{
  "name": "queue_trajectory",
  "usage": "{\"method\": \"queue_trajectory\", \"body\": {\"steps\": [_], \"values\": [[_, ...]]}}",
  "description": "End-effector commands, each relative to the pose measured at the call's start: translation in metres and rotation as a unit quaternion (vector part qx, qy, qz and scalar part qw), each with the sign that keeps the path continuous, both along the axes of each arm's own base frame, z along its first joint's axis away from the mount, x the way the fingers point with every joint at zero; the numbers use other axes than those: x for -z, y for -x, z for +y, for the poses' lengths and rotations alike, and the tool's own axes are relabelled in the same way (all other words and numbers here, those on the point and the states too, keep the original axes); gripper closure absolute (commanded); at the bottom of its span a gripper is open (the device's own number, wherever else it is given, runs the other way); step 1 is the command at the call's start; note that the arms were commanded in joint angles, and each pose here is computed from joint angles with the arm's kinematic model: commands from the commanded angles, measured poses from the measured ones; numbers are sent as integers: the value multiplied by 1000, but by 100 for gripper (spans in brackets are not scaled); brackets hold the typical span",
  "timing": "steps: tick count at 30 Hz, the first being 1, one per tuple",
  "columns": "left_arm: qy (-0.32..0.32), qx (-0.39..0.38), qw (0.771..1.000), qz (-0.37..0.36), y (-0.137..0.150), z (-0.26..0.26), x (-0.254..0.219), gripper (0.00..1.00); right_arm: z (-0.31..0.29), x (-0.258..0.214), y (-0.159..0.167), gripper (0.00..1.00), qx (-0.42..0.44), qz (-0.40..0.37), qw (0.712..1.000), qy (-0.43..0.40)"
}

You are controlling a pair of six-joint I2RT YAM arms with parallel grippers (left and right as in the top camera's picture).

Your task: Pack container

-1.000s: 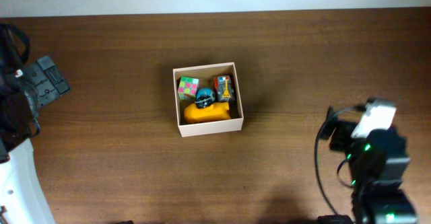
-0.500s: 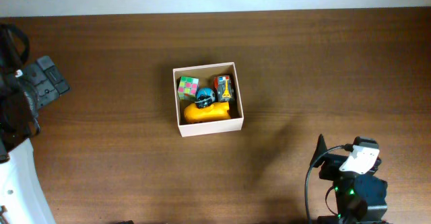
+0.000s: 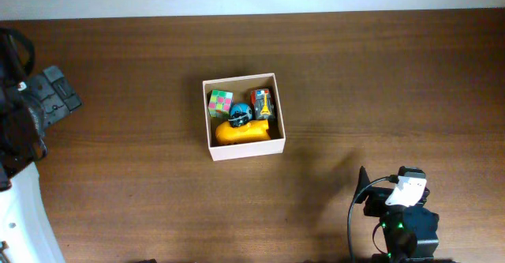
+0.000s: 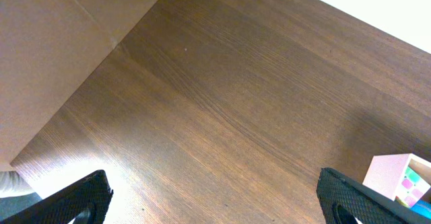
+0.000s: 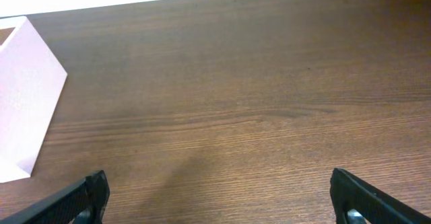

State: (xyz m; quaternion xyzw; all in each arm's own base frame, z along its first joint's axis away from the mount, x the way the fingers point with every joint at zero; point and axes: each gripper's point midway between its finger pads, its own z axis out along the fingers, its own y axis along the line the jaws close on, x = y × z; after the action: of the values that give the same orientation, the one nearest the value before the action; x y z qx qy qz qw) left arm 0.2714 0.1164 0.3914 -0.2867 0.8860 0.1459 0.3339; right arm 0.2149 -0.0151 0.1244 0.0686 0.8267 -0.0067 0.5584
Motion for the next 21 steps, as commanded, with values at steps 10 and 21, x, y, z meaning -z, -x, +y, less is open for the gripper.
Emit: {"method": "queue_trajectory", "body": {"steps": [10, 21], "values": [[-6, -5, 1000, -7, 4, 2, -5, 1, 0, 19, 8, 1, 1, 36, 999, -6], [-6, -5, 1000, -7, 4, 2, -5, 1, 0, 20, 8, 1, 1, 38, 999, -6]]}}
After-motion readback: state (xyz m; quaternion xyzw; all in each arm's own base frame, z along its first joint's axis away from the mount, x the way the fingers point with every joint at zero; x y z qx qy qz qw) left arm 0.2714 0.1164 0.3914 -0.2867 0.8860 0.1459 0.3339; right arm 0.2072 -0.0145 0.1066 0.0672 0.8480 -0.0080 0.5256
